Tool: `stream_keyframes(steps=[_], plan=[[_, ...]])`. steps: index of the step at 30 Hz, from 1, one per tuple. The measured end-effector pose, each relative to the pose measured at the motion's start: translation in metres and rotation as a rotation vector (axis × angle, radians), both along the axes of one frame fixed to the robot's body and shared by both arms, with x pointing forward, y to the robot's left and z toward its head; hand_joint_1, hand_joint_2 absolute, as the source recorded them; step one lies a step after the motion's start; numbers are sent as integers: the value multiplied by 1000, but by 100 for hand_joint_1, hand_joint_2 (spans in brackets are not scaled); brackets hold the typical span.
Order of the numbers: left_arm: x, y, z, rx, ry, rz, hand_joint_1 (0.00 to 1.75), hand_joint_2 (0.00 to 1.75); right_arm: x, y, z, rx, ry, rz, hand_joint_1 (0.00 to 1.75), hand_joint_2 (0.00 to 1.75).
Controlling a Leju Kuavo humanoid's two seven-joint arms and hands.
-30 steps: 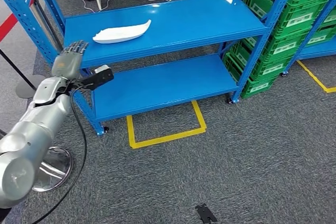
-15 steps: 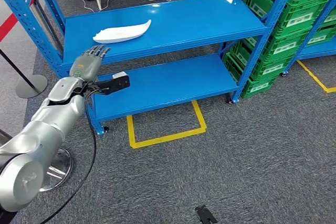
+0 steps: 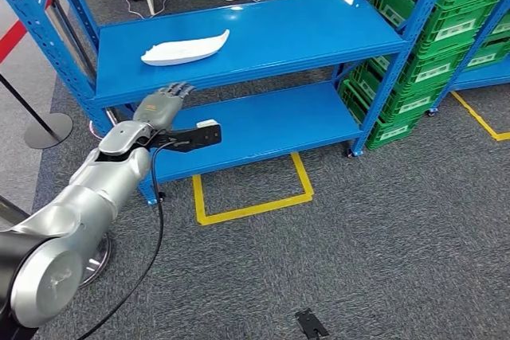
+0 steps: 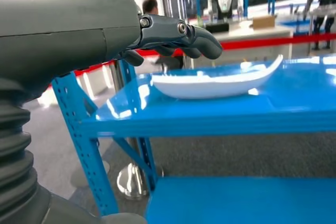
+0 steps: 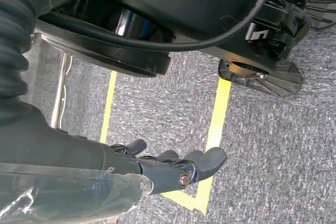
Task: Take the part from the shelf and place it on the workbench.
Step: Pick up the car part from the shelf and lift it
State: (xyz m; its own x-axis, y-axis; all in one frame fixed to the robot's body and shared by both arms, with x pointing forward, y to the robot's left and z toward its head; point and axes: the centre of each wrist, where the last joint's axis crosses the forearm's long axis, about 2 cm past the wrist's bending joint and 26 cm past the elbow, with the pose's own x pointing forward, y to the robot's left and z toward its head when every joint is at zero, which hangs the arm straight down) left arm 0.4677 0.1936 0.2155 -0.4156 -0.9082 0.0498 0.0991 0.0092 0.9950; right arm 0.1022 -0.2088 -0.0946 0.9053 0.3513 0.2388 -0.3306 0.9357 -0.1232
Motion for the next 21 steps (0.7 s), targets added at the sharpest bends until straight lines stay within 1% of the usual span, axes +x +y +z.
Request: stream_keyframes(steps=[3, 7, 11, 21], plan=[[0, -1, -1, -9, 29, -5, 0, 175, 0, 0, 0, -1, 0, 2, 0, 175], [-1, -1, -1, -19, 25, -3, 0, 175, 0, 0, 0, -2, 0, 3, 0, 175], [-2, -2, -2, -34, 8, 8, 0, 0, 0, 0, 0, -2, 0, 3, 0, 175], [-2, -3, -3, -51, -5, 43, 0, 0, 0, 0, 0, -1, 1, 1, 0, 175]])
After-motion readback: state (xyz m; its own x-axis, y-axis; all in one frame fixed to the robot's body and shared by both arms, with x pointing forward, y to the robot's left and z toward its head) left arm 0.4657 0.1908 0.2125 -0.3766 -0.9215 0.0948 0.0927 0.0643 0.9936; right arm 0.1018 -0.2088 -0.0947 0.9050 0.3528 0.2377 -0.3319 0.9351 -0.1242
